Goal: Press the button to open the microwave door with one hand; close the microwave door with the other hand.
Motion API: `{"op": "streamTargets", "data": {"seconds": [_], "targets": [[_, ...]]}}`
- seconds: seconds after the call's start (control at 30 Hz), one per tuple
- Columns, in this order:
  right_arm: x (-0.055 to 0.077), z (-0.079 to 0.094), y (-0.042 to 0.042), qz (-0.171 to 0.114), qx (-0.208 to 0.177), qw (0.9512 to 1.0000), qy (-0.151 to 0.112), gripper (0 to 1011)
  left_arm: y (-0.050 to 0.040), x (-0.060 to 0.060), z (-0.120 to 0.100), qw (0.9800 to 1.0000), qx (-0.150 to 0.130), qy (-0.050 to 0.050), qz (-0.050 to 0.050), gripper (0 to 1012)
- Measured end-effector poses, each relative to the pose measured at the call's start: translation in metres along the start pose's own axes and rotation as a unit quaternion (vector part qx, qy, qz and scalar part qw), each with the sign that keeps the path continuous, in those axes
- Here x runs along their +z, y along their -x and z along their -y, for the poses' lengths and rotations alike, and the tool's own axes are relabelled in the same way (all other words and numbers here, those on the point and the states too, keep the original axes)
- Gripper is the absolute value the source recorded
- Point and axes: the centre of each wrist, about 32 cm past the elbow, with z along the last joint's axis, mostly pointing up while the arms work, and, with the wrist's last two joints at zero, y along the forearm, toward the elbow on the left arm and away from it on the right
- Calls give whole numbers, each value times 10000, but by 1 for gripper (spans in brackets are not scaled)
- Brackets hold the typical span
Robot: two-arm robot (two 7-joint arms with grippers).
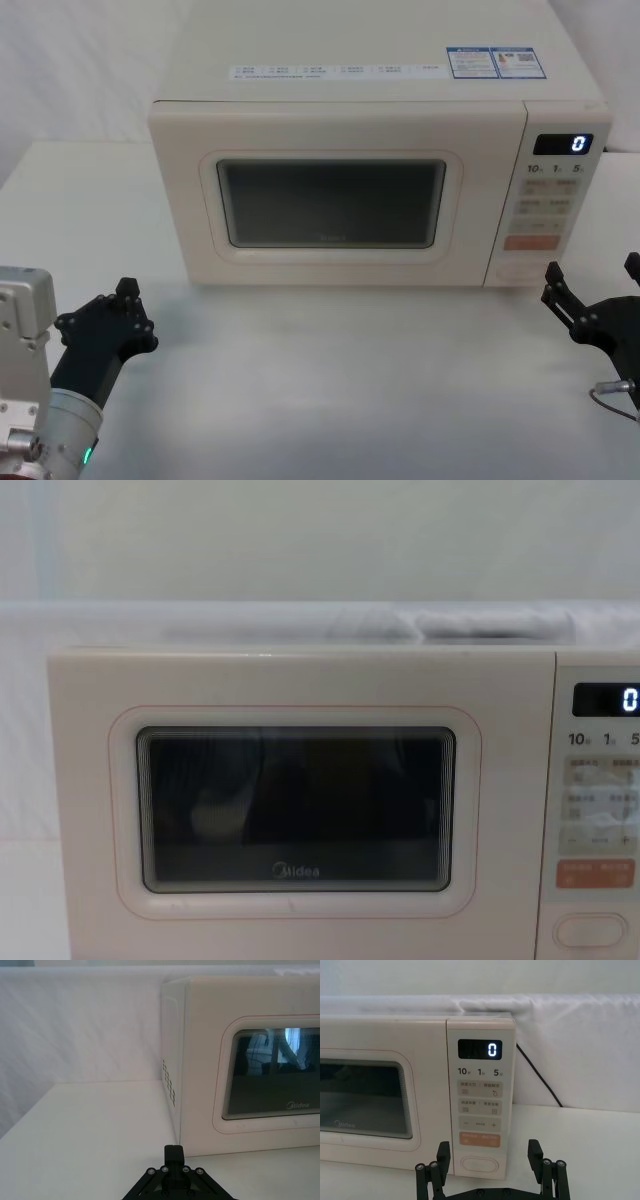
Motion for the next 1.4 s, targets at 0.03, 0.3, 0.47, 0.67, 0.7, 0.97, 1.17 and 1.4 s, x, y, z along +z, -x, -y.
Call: {"op": "streamTargets", "data": {"seconds": [0.03,0.3,0.47,0.67,0.7,0.97,1.17,1.4], "targets": [[0,0,-1,0,-1,10000,0,1002,2,-1,0,10000,-1,1,-2,0],[0,0,0,0,0,10000,-1,1002,-2,0,-1,10000,1,-5,1,12],[0,0,0,0,0,10000,0,1002,-5,1,-1,10000,3,-9,-1,153],[0,0,0,0,0,10000,0,1002,-7,3,-1,10000,7,-13,-6,341],[0,0,0,0,0,10000,0,1002,-7,3,-1,10000,6,-14,-6,341],[0,0,0,0,0,10000,0,1002,-8,6,-1,10000,8,-14,-7,603],[0,0,0,0,0,10000,-1,1002,-9,7,-1,10000,7,-15,-8,797],[0,0,0,0,0,10000,-1,1002,-8,7,-1,10000,8,-18,-11,988]]}}
